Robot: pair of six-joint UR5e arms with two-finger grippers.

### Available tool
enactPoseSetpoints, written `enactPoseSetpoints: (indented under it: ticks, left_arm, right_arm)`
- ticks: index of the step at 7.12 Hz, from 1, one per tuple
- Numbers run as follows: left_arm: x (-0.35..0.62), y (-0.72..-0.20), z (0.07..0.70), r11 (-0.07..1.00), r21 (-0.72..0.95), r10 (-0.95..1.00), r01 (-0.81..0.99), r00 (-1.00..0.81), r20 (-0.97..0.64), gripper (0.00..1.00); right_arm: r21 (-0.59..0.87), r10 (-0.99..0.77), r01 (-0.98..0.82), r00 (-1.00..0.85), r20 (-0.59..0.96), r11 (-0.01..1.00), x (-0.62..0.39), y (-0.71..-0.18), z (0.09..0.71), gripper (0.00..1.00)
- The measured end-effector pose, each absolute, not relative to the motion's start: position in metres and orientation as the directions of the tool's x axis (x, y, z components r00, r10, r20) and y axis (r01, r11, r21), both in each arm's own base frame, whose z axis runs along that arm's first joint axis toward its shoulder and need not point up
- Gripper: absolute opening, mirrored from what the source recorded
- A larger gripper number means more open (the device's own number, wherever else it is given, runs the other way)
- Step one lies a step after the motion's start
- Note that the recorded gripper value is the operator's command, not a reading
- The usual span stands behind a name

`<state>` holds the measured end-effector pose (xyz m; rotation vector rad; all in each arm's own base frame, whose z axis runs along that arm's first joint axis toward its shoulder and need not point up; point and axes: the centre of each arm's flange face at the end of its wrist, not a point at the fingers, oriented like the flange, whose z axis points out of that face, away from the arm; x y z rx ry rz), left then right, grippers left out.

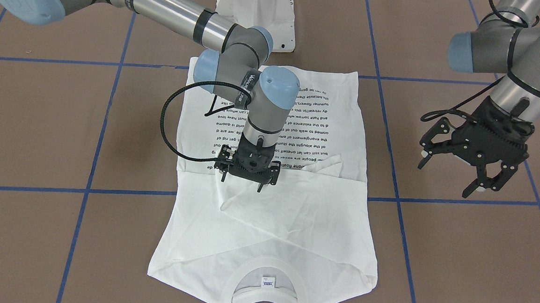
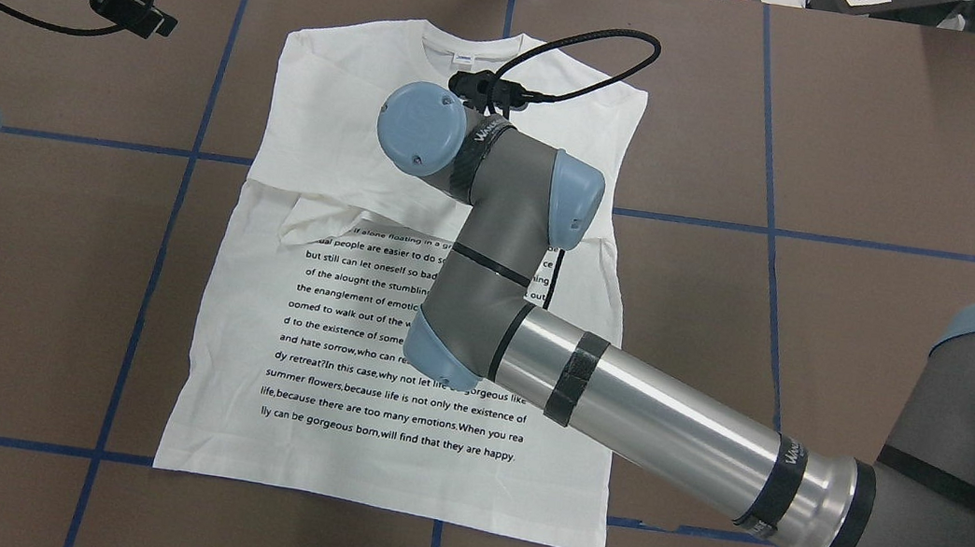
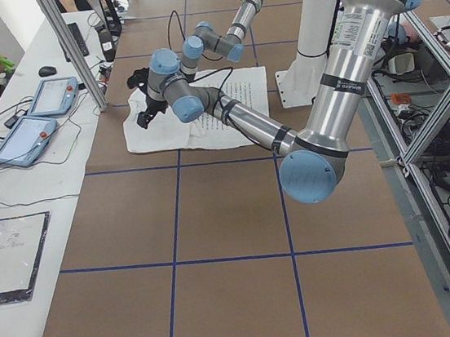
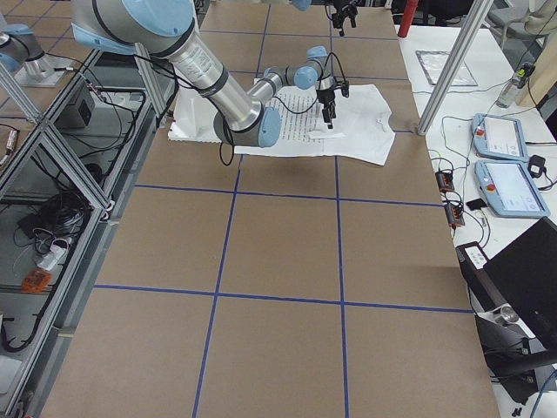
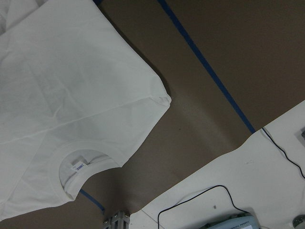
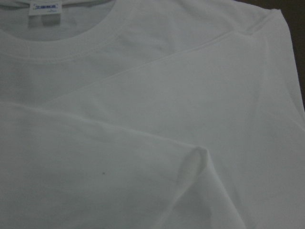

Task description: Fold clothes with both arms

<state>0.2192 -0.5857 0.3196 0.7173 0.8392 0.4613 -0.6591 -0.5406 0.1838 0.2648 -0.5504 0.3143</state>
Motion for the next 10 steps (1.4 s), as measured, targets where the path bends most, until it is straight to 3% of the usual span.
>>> enactPoseSetpoints:
  ticks: [8, 10]
  left_arm:
    - [0.219, -0.584, 0.319, 0.677, 0.731, 0.626, -0.090, 0.592, -0.507, 1.00]
    - [0.219, -0.584, 0.319, 0.682, 0.727, 0.621, -0.085, 0.593, -0.513, 1.00]
  right_arm:
    - [0.167, 0.206, -0.311, 0.865, 0.458, 0.935, -0.666, -0.529, 0.205, 1.00]
    - [0.185, 0.152, -0.234, 0.915, 0.373, 0.954, -0.653, -0.527, 0.208, 1.00]
